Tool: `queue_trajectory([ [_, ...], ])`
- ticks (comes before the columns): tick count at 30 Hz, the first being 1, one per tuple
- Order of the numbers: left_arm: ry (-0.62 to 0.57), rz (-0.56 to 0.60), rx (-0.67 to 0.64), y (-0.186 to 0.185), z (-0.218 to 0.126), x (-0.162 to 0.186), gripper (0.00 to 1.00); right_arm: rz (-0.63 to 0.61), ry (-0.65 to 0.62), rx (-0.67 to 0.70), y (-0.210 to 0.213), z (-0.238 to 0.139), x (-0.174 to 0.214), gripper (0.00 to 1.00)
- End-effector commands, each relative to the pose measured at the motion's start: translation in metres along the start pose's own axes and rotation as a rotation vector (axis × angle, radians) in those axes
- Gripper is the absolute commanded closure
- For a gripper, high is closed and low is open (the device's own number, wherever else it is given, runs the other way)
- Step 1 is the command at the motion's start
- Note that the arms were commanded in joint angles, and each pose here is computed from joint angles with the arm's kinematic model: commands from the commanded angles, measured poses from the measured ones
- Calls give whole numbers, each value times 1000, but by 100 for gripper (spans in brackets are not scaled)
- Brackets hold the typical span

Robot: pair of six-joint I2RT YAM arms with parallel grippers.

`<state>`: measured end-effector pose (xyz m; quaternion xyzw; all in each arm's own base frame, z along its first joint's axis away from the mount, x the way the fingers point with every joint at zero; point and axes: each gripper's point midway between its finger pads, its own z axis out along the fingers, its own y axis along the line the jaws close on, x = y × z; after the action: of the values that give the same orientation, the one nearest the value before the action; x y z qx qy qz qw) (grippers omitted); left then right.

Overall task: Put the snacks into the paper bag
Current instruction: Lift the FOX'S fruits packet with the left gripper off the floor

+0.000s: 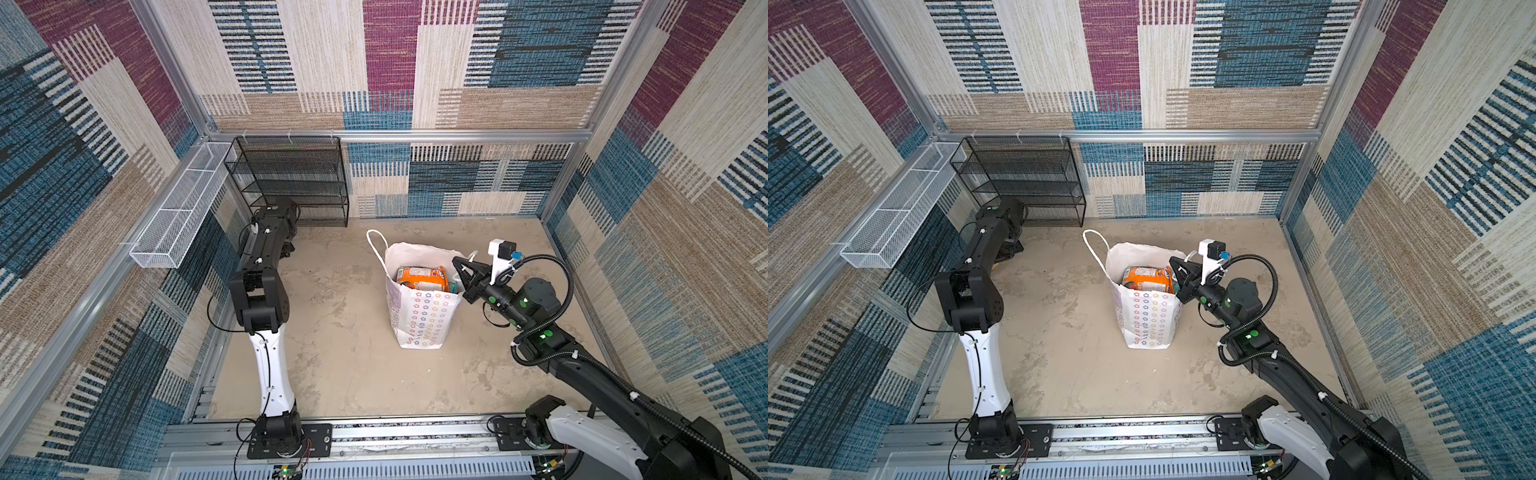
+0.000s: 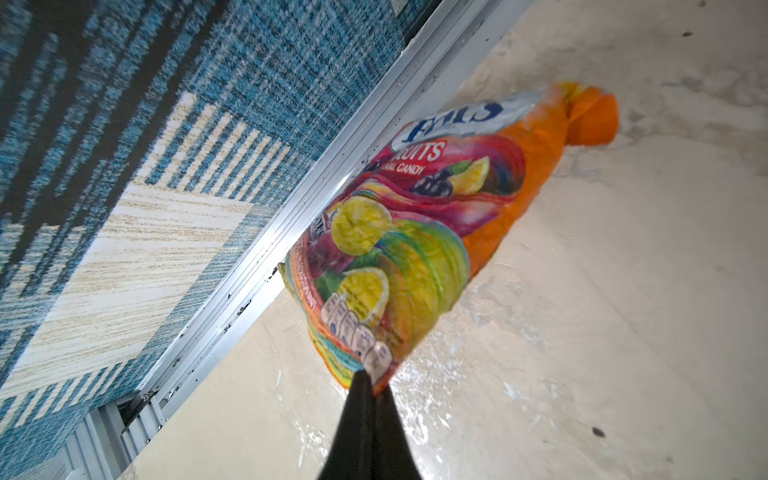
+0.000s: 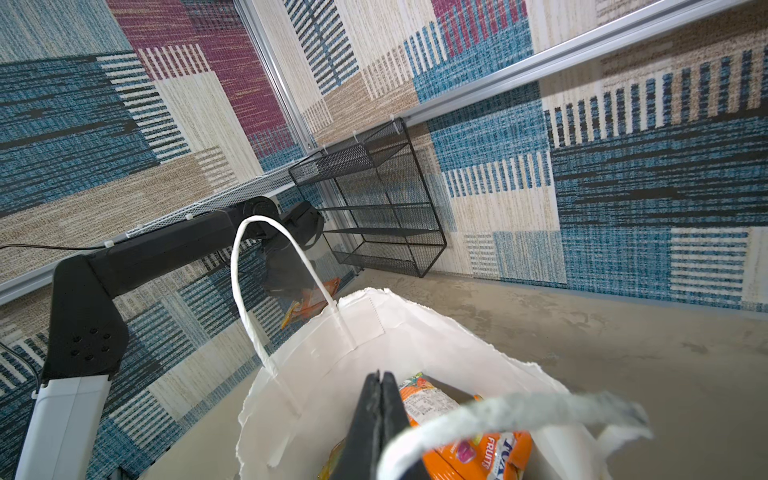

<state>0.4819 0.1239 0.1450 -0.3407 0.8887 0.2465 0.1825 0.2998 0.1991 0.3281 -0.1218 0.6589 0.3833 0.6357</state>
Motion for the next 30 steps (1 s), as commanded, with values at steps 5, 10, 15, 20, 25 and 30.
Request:
queue_trajectory([
  [5, -4, -12, 139, -16, -45, 10, 100, -2, -24, -14, 4, 0, -7, 94],
  [10, -39, -9, 261, -34, -89, 21, 100, -4, -31, -15, 5, -1, -9, 94],
  [15, -84, 49, 369, -54, -139, 39, 100, -4, -32, -20, 6, -1, -10, 94],
  [20, -112, 99, 477, -66, -182, 66, 100, -2, -35, -23, 7, -2, -11, 94],
  [25, -153, 132, 589, -61, -224, 87, 100, -4, -45, -29, 10, -4, -15, 94],
  [30, -182, 151, 694, -38, -260, 98, 100, -3, -42, -24, 8, -4, -13, 94],
])
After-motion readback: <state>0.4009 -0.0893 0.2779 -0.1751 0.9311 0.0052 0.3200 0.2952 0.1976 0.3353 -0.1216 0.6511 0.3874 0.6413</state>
